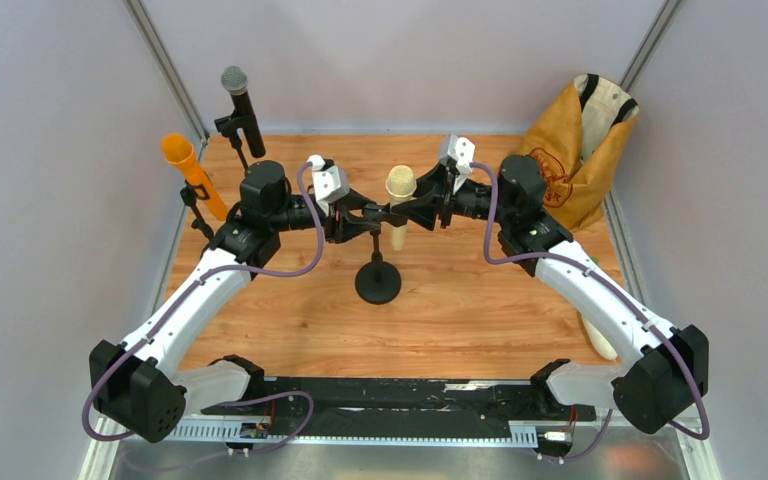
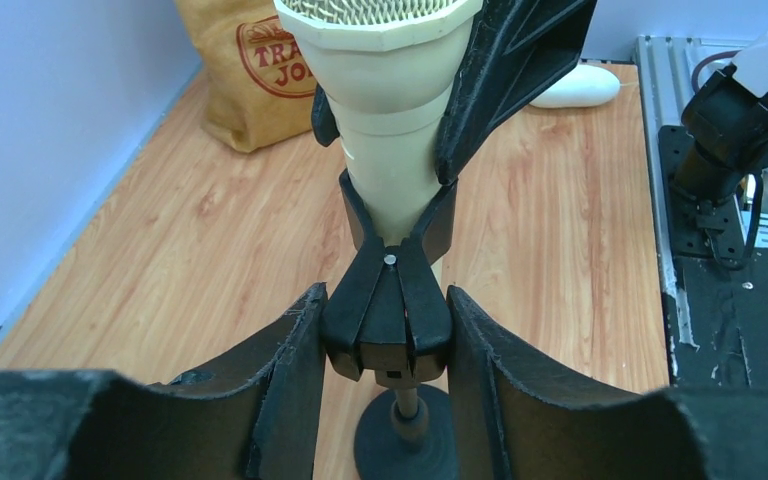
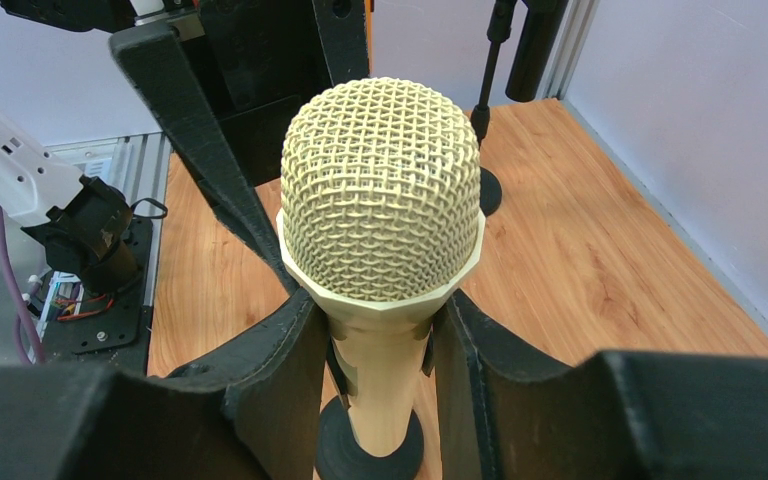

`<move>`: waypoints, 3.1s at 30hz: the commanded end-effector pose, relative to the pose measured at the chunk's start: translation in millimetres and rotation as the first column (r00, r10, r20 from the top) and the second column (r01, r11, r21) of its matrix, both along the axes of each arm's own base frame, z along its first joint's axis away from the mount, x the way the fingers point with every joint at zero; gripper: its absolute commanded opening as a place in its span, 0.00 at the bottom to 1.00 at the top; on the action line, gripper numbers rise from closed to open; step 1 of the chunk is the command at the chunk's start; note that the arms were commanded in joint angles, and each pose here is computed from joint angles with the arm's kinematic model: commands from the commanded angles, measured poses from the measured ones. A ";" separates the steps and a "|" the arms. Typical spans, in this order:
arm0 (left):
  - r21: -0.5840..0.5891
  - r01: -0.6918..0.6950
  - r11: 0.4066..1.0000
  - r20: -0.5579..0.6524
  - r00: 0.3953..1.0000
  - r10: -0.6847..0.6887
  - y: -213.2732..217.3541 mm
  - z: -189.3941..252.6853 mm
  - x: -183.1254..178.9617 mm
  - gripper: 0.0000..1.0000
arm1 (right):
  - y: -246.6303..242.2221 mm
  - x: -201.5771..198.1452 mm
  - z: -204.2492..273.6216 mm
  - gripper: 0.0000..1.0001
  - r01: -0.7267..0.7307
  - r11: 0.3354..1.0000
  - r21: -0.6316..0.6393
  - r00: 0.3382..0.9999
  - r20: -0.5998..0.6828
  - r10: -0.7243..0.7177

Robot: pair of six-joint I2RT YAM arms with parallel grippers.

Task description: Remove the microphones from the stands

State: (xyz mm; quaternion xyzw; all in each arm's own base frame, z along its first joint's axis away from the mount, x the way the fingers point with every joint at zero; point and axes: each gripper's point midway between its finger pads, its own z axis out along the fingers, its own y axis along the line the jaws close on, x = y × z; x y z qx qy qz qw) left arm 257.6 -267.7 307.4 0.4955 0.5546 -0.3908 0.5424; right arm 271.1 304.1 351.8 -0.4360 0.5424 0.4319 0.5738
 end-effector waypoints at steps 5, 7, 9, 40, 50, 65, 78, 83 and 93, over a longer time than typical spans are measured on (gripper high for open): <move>-0.021 0.046 0.999 0.007 0.999 -0.046 -5.9 7.6 -9.9 0.33 | -2.6 2.6 21.7 0.23 0.036 0.998 0.052 0.998 0.059 -0.039; -0.024 0.038 0.999 0.009 0.999 -0.038 -6.1 7.0 -8.3 0.28 | -3.1 3.8 21.6 0.22 0.044 0.998 0.052 0.997 0.058 -0.047; -0.031 0.032 0.999 0.013 0.999 -0.031 -6.4 7.9 -6.3 0.23 | -3.6 4.6 21.9 0.22 0.050 0.997 0.054 0.997 0.060 -0.053; -0.076 0.089 0.993 -0.016 0.996 -0.091 -11.5 1.2 -16.1 0.75 | -4.8 -5.1 27.5 0.22 0.029 0.996 0.081 0.999 0.039 -0.032; -0.074 0.058 0.996 -0.020 0.998 -0.060 -10.6 1.0 -10.8 0.36 | -4.5 -7.2 25.7 0.21 0.017 0.997 0.078 0.999 0.041 -0.021; -0.078 0.012 0.997 -0.026 1.000 -0.014 -9.8 -1.0 -2.1 0.06 | -5.6 -5.0 25.9 0.20 0.034 0.996 0.082 0.998 0.046 -0.037; -0.080 0.006 0.997 -0.021 1.000 -0.008 -8.5 1.1 -3.1 0.00 | -14.7 2.4 32.0 0.19 0.102 0.991 0.083 0.990 0.091 -0.109; -0.081 0.005 0.997 -0.019 1.000 -0.007 -8.1 1.8 -3.6 0.00 | -18.1 6.4 33.4 0.18 0.130 0.988 0.081 0.985 0.103 -0.138; -0.083 0.005 0.997 -0.007 1.000 -0.005 -7.0 2.8 -5.4 0.00 | -34.9 14.8 43.0 0.18 0.208 0.974 0.092 0.965 0.146 -0.220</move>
